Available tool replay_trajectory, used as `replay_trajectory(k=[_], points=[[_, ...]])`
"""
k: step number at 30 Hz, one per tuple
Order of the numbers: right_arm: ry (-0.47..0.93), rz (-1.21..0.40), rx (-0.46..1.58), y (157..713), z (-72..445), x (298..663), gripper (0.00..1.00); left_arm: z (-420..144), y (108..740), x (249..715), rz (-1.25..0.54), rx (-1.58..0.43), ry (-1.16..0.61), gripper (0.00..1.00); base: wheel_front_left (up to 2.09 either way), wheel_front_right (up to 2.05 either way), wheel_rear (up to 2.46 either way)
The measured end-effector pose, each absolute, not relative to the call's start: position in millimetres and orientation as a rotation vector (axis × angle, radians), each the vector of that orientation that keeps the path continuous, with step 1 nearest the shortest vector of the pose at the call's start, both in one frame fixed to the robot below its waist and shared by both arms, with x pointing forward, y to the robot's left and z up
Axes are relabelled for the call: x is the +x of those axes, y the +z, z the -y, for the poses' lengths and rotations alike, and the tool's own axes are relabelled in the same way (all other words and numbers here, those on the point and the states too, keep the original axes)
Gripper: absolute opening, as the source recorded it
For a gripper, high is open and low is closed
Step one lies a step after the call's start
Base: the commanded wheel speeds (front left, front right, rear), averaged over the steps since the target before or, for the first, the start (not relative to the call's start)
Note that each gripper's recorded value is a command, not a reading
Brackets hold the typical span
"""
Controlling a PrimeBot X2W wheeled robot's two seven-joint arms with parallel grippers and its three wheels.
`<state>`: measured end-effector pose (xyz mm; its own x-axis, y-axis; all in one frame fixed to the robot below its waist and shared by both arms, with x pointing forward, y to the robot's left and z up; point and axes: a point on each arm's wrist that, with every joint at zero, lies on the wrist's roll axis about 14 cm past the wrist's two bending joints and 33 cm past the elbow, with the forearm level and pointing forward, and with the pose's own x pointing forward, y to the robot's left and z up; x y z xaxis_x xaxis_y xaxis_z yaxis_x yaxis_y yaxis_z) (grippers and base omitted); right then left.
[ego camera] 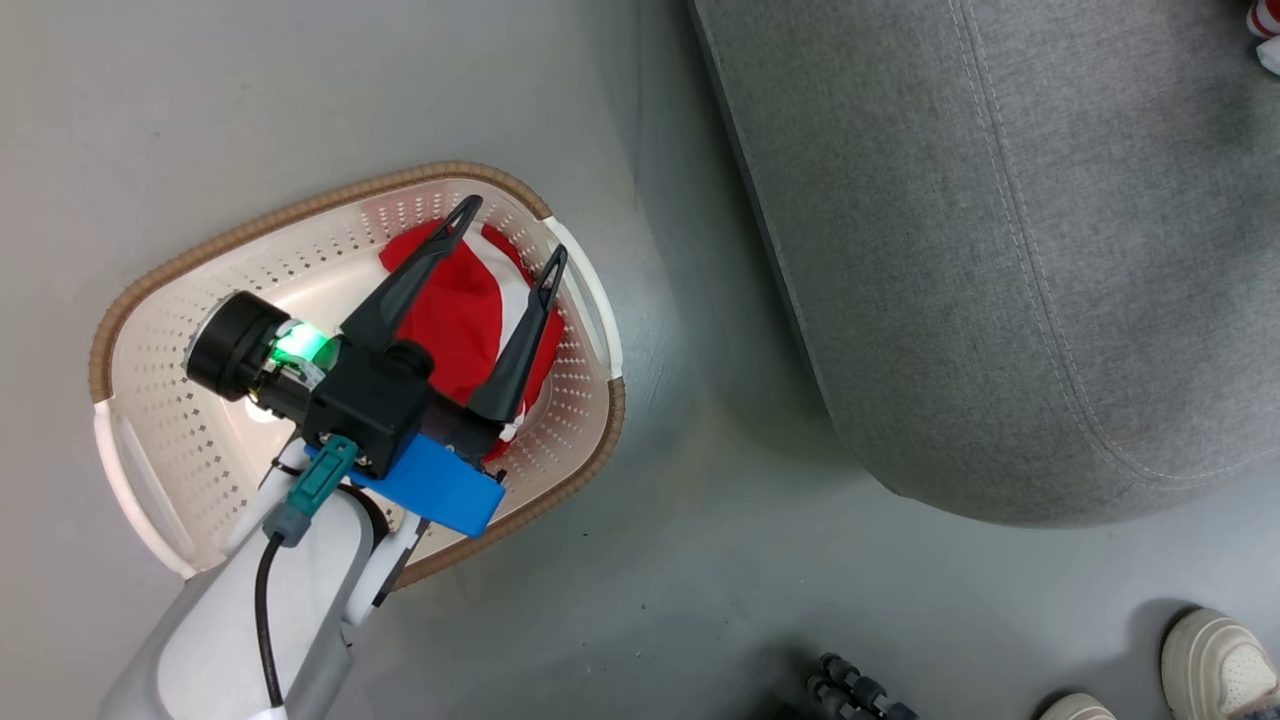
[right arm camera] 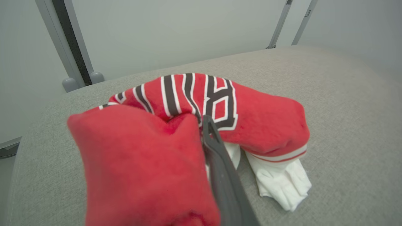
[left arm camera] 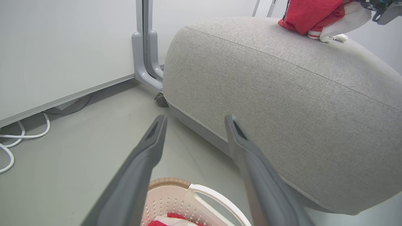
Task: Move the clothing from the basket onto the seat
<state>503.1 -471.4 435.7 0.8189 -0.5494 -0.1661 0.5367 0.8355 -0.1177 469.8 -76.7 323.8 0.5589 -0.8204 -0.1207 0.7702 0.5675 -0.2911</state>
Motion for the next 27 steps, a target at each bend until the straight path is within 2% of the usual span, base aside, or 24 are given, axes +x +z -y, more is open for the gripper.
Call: replay_trajectory(k=[14, 27], points=[[-0.555, -0.233, -0.107, 445.6, 471.5, 492.1, 1.0, 80.9, 344.4, 465.1, -0.235, -0.246, -0.925, 1.0, 0.0, 0.0, 0.0], [-0.472, -0.2, -0.089, 467.5, 445.1, 455.4, 1.0, 54.2, 392.2, 457.7, -0.213, -0.289, -0.765, 1.0, 0.0, 0.0, 0.0]])
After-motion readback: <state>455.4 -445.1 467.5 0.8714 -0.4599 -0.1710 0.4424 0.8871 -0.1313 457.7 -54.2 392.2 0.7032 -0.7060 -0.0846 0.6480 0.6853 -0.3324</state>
